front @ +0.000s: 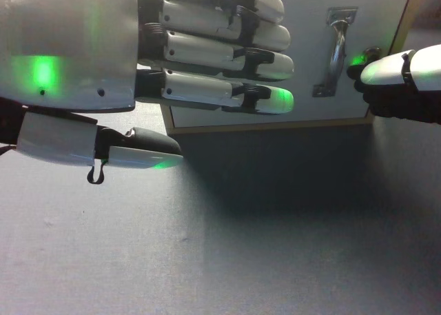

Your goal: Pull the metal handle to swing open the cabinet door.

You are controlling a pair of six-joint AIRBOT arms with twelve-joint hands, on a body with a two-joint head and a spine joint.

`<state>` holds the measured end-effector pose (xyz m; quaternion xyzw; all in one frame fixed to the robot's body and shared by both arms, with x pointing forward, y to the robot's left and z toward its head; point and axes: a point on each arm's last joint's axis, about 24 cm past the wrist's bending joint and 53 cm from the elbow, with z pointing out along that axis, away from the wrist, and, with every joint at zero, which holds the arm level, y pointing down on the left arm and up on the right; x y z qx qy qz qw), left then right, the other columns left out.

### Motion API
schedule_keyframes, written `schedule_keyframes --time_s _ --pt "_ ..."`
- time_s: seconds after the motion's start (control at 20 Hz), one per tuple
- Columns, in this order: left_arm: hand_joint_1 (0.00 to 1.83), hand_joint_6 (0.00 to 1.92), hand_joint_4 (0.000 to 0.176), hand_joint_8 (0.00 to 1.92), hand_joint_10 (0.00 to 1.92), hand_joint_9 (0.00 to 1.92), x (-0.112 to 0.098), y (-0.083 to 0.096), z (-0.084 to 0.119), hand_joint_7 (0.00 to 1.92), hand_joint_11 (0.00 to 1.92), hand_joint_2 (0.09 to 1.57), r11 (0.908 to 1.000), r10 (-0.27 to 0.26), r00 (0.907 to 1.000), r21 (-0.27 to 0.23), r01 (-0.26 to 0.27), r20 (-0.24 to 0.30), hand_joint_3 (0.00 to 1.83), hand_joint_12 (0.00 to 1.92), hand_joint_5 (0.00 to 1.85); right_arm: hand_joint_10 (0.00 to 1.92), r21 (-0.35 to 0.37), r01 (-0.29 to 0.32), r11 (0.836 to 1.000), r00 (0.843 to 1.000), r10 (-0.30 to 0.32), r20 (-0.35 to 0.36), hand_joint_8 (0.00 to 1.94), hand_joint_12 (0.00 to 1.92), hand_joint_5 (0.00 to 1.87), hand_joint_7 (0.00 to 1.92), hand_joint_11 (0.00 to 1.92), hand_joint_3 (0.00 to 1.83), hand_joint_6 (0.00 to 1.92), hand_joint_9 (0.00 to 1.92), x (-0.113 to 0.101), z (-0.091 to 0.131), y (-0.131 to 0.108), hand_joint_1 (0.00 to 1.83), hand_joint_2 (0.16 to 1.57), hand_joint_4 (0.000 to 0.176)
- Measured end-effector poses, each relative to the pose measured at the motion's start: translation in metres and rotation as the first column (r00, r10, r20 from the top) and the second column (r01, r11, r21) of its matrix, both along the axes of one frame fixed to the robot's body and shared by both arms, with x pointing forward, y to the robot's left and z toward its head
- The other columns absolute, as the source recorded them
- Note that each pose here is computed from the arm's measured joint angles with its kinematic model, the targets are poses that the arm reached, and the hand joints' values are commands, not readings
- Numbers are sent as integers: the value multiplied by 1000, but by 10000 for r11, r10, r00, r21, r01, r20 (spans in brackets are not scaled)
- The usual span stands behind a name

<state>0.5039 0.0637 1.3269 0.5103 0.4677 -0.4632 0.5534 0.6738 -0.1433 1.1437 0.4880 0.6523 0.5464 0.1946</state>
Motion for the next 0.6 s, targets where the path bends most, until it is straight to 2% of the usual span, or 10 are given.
schedule_keyframes --time_s 0.25,0.3,0.35,0.55,0.6 --pt "0 0 0 0 1 228 0 0 0 251 0 1571 10000 11 9999 -47 -12 -103 51 560 231 2 231 -143 9996 9999 144 -38 1 145 10 15 0 129 1 18 -5 2 11 0 1571 0" --pt "0 0 0 0 1 228 -1 0 -1 251 0 1571 9999 15 9990 -115 -20 -458 51 560 231 2 286 -149 9995 9999 151 -57 1 145 10 15 0 129 1 18 -6 2 12 0 1571 0" --pt "0 2 0 2 2 231 -4 0 -2 254 0 1571 9998 41 9914 -208 -69 -1308 52 561 236 0 434 -193 9989 9998 197 -93 1 133 3 10 0 134 1 15 -5 3 18 0 1571 0" --pt "0 2 0 2 2 233 -6 -1 -1 256 0 1571 9997 -2 9903 -238 -31 -1388 59 571 239 2 541 -237 9983 9996 244 -125 1 130 6 8 0 131 1 9 -6 4 23 0 1571 0" --pt "0 3 0 2 2 234 -5 -1 -1 258 0 1571 9997 28 9876 -244 -67 -1572 60 572 241 2 543 -237 9982 9996 243 -122 1 132 6 9 0 132 1 9 -6 4 23 0 1571 0"
